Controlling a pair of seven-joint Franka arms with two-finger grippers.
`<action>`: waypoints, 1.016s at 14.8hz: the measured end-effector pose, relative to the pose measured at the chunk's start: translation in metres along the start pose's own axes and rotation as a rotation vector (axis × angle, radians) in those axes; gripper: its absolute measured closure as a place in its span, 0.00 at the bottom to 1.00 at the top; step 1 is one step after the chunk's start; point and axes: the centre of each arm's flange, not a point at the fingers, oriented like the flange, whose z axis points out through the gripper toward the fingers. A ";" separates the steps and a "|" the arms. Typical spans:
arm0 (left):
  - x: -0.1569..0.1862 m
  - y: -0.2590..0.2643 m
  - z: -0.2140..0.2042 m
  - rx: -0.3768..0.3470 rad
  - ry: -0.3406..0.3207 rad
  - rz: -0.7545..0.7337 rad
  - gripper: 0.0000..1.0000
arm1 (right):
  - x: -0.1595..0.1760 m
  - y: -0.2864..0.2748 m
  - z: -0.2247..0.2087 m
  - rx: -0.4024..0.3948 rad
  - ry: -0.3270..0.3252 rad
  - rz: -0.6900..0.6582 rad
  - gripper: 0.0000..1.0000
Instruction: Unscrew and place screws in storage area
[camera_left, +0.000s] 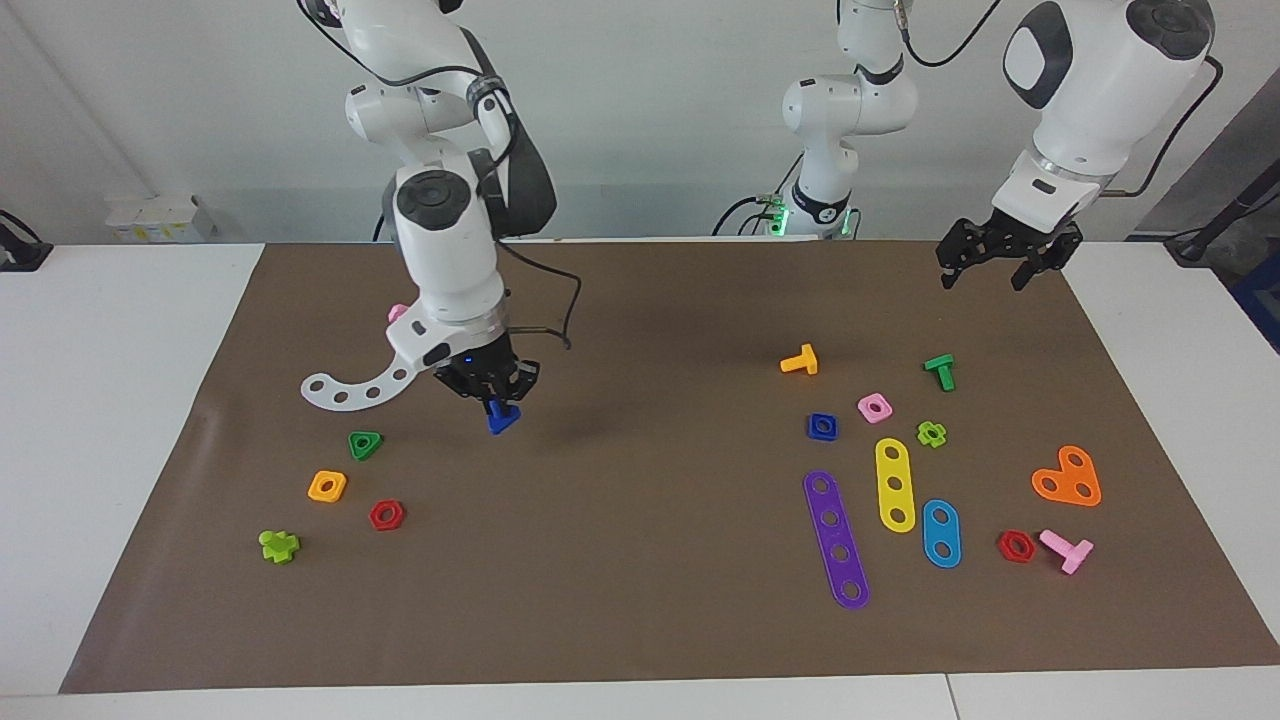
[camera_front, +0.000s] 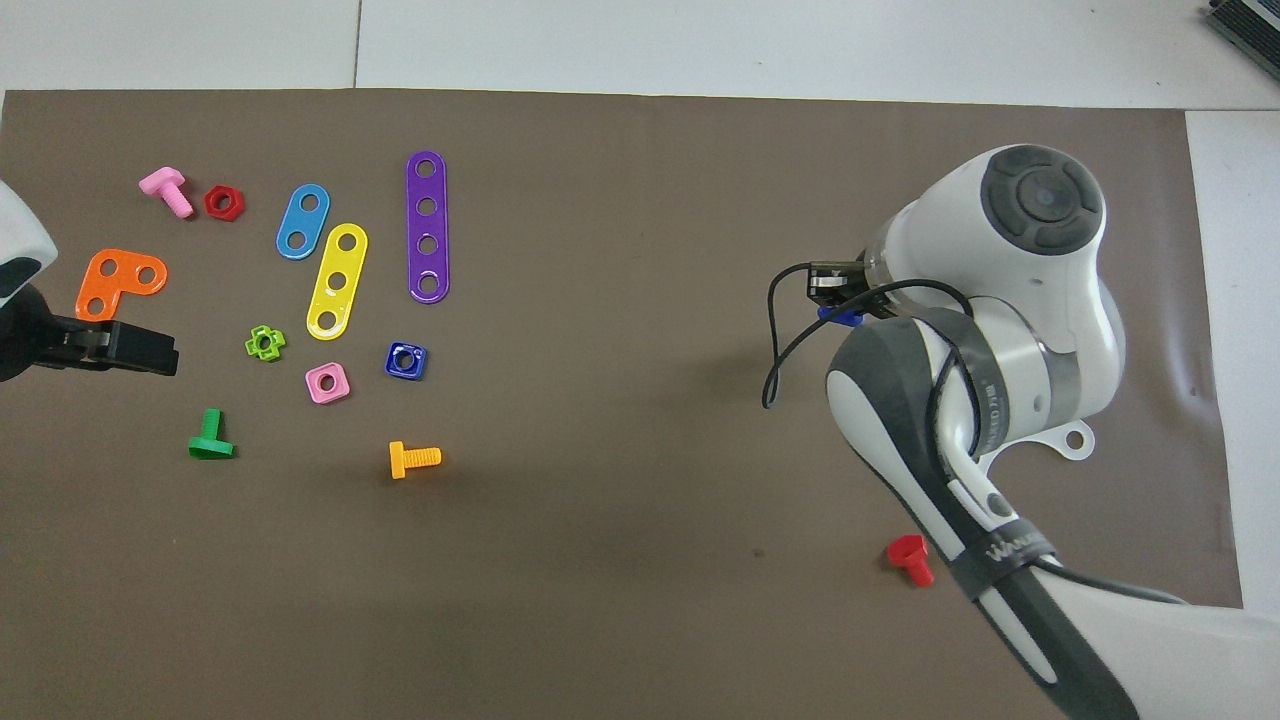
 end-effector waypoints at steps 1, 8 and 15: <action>0.000 -0.001 -0.004 0.000 0.007 -0.001 0.00 | 0.002 0.025 0.010 -0.005 -0.014 -0.015 0.81; 0.002 -0.019 -0.061 -0.004 -0.046 -0.034 0.00 | -0.011 0.133 0.081 -0.011 -0.028 -0.048 0.81; 0.022 -0.020 -0.062 -0.005 -0.053 -0.032 0.00 | -0.015 0.124 0.095 0.020 -0.001 -0.041 0.81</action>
